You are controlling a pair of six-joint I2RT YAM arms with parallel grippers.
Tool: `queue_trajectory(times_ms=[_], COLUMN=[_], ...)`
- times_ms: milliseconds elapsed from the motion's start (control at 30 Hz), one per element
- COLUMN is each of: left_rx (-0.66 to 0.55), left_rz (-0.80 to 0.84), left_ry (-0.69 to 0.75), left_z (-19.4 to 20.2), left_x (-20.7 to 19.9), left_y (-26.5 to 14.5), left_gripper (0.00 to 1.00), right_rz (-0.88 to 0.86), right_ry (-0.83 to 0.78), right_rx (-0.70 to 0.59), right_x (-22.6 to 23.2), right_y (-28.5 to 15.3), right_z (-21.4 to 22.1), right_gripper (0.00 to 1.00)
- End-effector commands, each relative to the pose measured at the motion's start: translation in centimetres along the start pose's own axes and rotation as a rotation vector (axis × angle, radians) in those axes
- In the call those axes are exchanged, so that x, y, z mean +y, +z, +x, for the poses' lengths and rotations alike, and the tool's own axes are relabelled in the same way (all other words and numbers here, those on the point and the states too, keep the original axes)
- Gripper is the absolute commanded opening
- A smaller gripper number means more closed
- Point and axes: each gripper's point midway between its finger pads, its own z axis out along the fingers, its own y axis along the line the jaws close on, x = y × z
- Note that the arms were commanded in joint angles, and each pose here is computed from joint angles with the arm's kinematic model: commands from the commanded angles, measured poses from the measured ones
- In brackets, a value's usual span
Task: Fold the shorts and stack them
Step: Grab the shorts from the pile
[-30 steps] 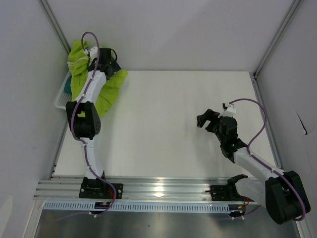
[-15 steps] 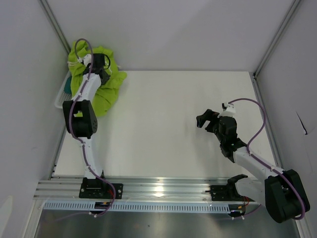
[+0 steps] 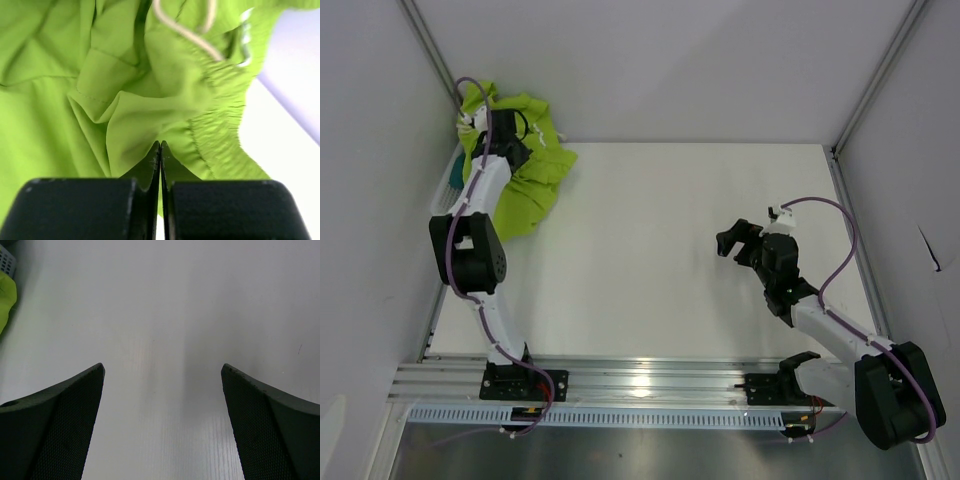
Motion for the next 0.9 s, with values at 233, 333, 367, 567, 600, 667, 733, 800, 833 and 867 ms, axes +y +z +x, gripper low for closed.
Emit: queue_trajectory(times_ms=[233, 333, 367, 567, 600, 667, 733, 800, 833, 867], left_rx=[-0.140, -0.117, -0.114, -0.068, -0.066, -0.039, -0.033, 0.005, 0.006, 0.021], left_rz=[0.073, 0.035, 0.030, -0.009, -0.010, -0.003, 0.013, 0.037, 0.051, 0.050], left_ry=[0.006, 0.024, 0.027, 0.045, 0.038, 0.030, 0.023, 0.016, 0.007, 0.001], left_z=[-5.3, -4.7, -4.8, -3.5, -3.6, -2.7, -2.4, -1.4, -1.5, -1.2], left_x=[-1.1, -0.3, -0.3, 0.1, 0.2, 0.3, 0.1, 0.2, 0.1, 0.6], left_y=[-6.8, -6.3, -6.3, -3.7, -3.3, -1.9, -0.9, 0.5, 0.9, 1.7], left_gripper=[0.72, 0.89, 0.90, 0.94, 0.94, 0.94, 0.93, 0.90, 0.87, 0.84], right_rz=[-0.040, -0.045, -0.044, -0.043, -0.043, -0.043, -0.043, -0.039, -0.038, -0.037], right_ry=[-0.005, -0.006, -0.005, -0.007, -0.006, -0.008, -0.009, -0.009, -0.009, -0.011], right_rx=[-0.046, -0.043, -0.044, -0.048, -0.049, -0.049, -0.053, -0.055, -0.052, -0.053], right_x=[1.4, 1.5, 1.5, 1.5, 1.5, 1.5, 1.5, 1.5, 1.4, 1.4], right_y=[0.1, 0.1, 0.1, 0.1, 0.1, 0.1, 0.0, 0.1, 0.1, 0.1], right_z=[-2.0, -1.9, -1.9, -2.1, -2.1, -2.1, -2.2, -2.2, -2.2, -2.2], right_gripper=[1.00, 0.99, 0.99, 1.00, 1.00, 0.99, 0.99, 0.99, 0.99, 0.99])
